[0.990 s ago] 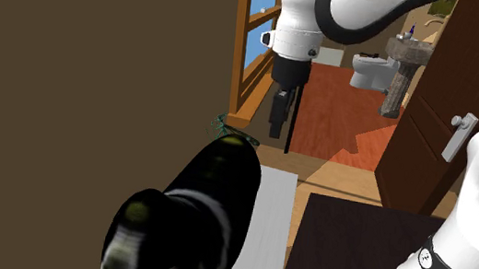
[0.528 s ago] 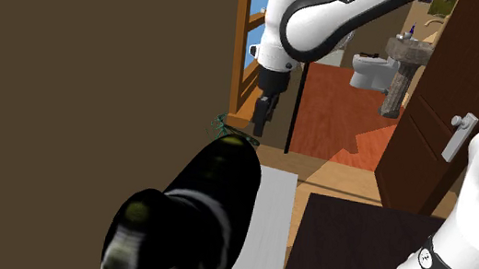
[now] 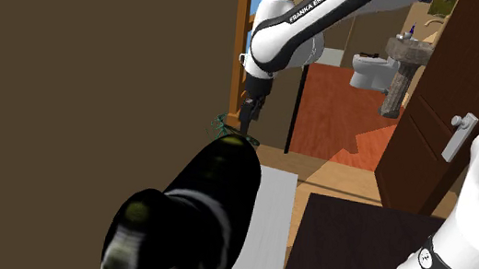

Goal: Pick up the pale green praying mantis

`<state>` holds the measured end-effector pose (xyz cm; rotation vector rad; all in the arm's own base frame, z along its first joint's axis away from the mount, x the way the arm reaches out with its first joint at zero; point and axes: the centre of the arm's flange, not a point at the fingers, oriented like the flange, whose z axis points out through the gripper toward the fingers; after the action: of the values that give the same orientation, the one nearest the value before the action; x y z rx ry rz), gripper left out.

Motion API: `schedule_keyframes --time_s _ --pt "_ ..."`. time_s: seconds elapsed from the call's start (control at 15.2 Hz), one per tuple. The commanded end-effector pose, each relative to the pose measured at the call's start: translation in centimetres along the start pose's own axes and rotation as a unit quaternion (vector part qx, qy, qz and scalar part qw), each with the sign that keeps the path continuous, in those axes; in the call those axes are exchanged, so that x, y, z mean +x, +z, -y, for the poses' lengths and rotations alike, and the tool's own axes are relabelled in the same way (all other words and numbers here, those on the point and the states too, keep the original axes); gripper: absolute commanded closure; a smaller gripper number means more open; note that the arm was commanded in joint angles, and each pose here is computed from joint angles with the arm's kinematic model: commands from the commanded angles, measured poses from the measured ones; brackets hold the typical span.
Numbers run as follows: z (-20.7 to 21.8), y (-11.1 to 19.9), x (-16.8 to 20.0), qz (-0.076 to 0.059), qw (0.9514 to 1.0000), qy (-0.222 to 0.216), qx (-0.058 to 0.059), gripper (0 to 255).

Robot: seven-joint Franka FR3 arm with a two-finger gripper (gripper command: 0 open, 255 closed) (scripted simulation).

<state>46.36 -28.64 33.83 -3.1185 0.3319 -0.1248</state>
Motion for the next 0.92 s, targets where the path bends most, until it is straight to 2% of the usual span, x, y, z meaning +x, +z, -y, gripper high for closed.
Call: schedule_keyframes --time_s 0.0,0.86 --pt "-1.6 1.5 1.4 -0.005 1.0000 0.003 -0.001 0" --pt "-13.3 9.7 9.8 -0.036 0.9990 0.027 -0.007 0"
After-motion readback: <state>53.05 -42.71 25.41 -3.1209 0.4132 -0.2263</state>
